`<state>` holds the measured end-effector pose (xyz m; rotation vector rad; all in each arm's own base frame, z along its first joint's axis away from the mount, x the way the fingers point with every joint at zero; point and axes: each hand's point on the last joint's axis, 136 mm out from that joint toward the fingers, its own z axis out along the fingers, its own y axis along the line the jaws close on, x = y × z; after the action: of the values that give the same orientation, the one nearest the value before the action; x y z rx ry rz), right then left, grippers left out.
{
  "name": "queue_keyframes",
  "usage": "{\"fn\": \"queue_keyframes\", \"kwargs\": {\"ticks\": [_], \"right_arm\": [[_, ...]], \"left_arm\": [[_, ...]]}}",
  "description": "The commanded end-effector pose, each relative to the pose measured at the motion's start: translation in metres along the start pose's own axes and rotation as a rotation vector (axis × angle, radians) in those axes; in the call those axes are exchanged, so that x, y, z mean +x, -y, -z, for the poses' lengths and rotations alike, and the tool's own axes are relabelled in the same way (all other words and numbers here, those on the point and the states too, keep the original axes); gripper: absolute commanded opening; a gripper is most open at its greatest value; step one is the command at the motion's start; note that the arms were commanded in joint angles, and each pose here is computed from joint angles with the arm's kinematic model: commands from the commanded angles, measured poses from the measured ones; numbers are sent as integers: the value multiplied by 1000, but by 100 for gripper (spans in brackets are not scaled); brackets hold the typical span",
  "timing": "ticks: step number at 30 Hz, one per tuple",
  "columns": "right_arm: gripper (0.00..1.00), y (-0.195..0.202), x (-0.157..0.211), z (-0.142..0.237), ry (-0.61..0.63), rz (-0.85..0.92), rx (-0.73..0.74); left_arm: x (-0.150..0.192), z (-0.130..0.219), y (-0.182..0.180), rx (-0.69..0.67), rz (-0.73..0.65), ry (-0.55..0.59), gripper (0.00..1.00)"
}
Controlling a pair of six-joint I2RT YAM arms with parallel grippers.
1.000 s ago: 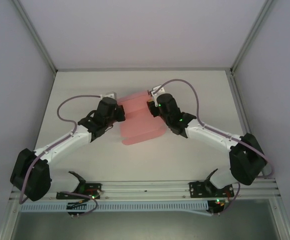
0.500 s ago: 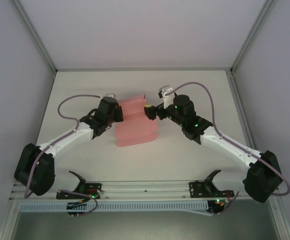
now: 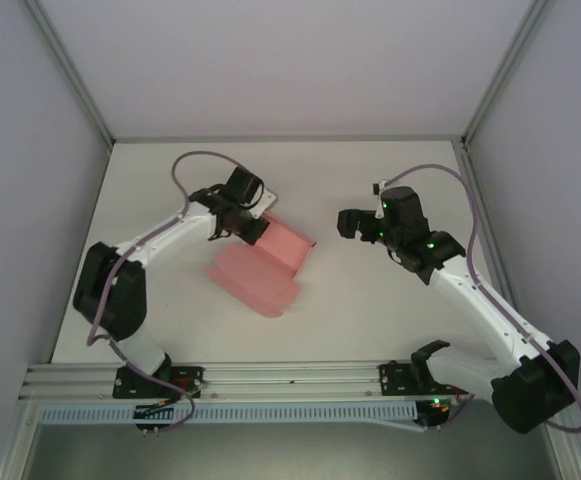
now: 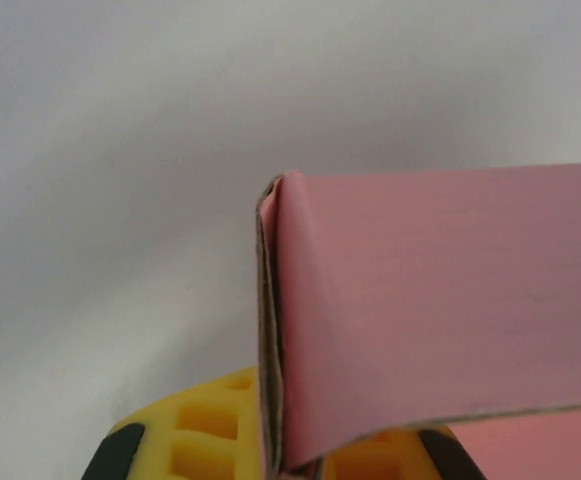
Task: Assemble paper box
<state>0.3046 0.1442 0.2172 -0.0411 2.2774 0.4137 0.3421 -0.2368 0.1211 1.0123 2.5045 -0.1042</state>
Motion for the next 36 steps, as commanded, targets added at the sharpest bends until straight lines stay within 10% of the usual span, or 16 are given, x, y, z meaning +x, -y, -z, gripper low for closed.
{"fn": "queue_keyframes", "kwargs": {"ticks": [1,18,27,32,34,36], "right_arm": [[100,16,22,10,-64,11,39],[100,38,35,11,-66,59,86],[100,35,37,8,-77,66,63],[100,21,35,5,-69,96,-20],[100,12,35,0,-72,114,-70],[100,0,35,-7,-84,142,-133]], "left_arm": [[31,2,-7,-30,-355,-288,0],[7,-71,15,-261,-897,-513,2],[-31,-48,35,-228,-860,-327,52],[-58,-1,47,-199,-785,-107,74],[-70,23,50,-198,-723,16,100],[-86,50,47,-224,-612,173,100]]}}
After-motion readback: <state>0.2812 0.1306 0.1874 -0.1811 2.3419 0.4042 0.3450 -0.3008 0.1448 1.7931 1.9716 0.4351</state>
